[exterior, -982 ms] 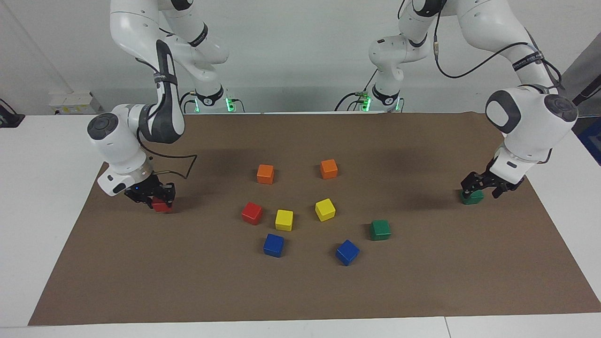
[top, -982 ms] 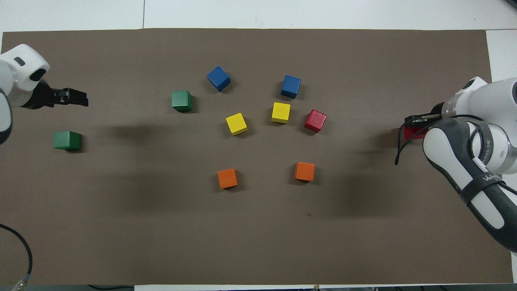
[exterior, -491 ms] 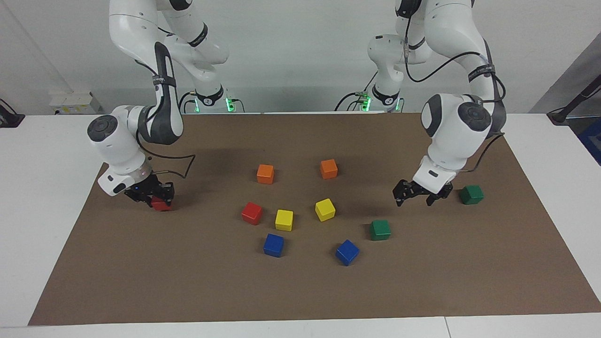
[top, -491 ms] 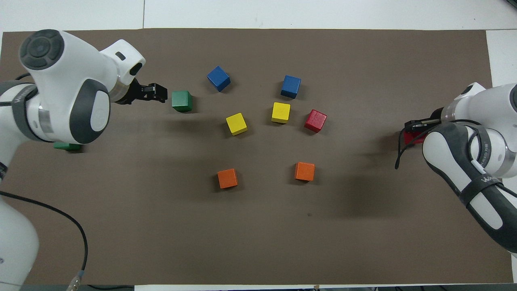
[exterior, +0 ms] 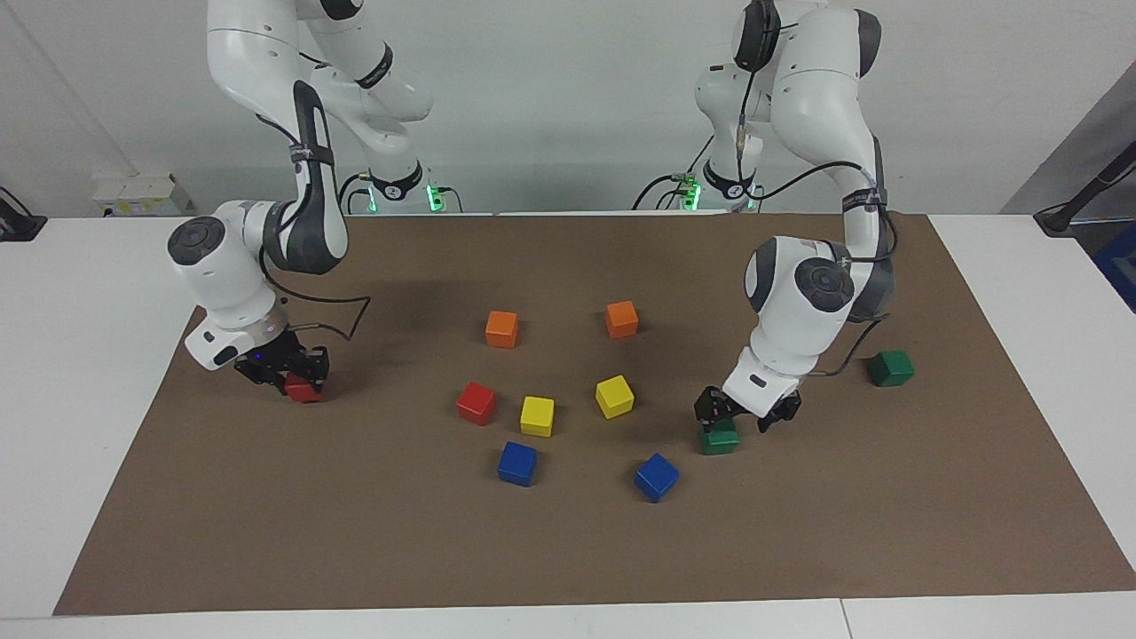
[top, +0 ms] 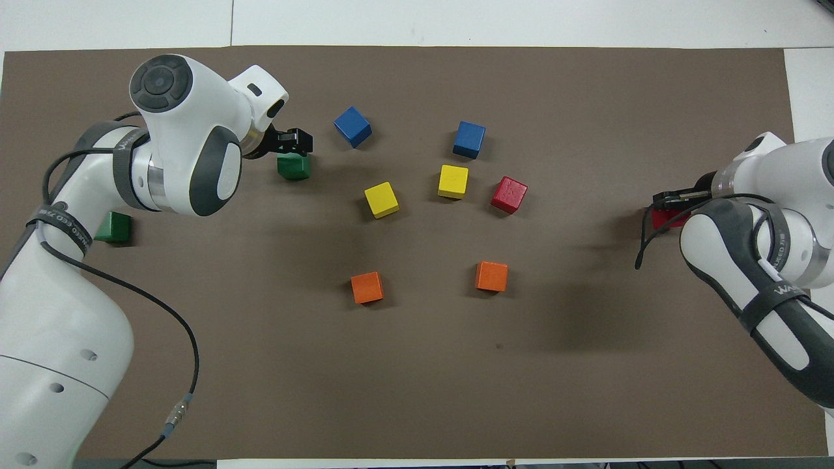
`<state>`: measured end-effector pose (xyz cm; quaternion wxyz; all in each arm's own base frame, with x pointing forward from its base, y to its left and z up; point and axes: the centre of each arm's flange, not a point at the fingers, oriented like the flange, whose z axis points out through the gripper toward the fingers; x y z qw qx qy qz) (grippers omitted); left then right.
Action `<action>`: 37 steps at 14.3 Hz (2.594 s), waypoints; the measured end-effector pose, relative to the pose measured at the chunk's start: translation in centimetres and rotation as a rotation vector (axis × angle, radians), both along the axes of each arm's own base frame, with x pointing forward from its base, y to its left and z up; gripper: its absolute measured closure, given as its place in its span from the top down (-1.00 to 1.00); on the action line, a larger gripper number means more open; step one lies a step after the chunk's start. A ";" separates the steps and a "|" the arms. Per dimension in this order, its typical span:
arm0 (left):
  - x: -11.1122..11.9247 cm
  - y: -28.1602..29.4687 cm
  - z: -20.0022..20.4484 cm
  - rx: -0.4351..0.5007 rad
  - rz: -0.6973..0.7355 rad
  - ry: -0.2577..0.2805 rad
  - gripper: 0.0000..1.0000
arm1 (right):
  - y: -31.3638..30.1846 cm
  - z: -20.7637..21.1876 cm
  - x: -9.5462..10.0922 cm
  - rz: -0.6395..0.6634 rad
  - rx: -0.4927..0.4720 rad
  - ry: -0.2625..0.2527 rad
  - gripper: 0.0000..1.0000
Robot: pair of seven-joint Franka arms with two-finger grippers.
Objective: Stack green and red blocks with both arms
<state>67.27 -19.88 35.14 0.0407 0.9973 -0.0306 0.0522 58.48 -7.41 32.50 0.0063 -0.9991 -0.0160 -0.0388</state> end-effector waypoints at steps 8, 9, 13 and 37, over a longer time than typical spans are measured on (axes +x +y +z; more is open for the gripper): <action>-0.1 -0.2 -2.8 -0.004 0.000 -0.018 1.00 | 0.0 -1.1 0.0 0.000 0.000 -0.002 0.10; -0.1 -0.2 -2.9 -0.004 0.000 -0.018 1.00 | 0.0 -1.2 0.0 0.000 0.000 -0.002 0.10; -0.2 -0.3 -3.1 -0.005 0.001 -0.019 0.63 | 0.0 -1.2 0.0 0.000 0.000 -0.002 0.10; -2.4 24.9 7.6 0.071 -0.056 0.077 0.09 | 23.3 10.3 3.6 -0.258 0.034 -0.003 0.96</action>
